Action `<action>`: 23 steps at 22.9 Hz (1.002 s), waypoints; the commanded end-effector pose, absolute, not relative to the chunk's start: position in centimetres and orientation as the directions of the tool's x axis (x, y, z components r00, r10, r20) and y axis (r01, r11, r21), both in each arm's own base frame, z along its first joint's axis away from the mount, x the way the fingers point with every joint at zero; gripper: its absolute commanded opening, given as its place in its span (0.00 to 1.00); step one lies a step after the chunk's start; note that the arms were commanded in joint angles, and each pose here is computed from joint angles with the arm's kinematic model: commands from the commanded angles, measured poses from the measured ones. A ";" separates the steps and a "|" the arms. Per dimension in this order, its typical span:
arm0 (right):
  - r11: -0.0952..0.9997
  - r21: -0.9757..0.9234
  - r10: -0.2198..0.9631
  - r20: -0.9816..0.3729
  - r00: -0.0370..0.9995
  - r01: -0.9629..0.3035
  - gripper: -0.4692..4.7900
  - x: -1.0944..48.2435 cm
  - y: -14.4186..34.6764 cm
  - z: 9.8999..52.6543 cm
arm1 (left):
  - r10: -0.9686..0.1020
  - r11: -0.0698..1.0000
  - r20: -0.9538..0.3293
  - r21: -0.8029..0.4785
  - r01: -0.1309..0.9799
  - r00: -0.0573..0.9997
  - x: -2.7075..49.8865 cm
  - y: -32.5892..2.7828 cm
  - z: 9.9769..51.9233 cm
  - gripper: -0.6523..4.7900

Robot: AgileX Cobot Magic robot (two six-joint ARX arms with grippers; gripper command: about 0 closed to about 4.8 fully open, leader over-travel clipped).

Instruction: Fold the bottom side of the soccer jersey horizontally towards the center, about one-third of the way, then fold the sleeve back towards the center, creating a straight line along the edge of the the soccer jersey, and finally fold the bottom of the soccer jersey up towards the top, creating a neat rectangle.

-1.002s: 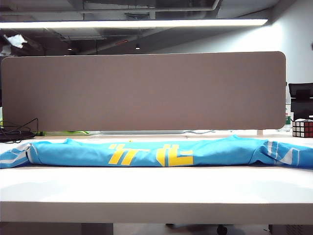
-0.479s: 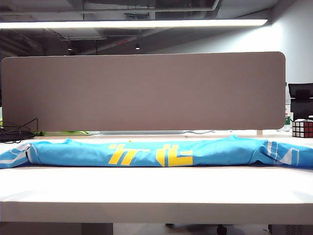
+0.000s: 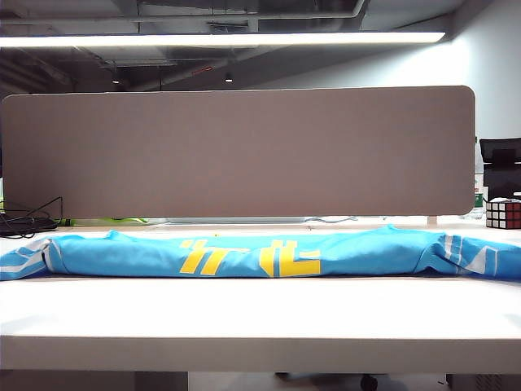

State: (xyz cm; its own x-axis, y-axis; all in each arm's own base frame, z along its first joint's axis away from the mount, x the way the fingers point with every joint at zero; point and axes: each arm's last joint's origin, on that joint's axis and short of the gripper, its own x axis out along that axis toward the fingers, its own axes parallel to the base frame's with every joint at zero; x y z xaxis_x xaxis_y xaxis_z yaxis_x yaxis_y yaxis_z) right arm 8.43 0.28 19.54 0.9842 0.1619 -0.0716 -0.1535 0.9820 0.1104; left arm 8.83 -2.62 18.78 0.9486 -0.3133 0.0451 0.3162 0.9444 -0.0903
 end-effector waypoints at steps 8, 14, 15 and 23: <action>0.995 0.016 0.096 0.035 0.995 -0.096 0.09 9.7 0.1 16.7 | -0.264 0.964 0.080 0.055 0.260 0.961 9.4 -2.6 17.3 0.11; 0.995 -0.005 0.095 0.063 0.993 -0.095 0.09 9.7 0.0 17.0 | -0.226 0.972 0.080 0.080 0.220 0.971 9.6 -1.9 17.3 0.11; 0.995 -0.005 0.095 0.064 0.993 -0.095 0.09 9.7 0.0 17.0 | -0.236 0.970 0.084 0.073 0.230 0.968 9.6 -1.8 17.3 0.11; 0.995 -0.005 0.095 0.064 0.993 -0.095 0.09 9.7 0.0 17.0 | -0.162 0.985 0.090 -0.040 0.166 0.983 9.7 0.3 17.4 0.11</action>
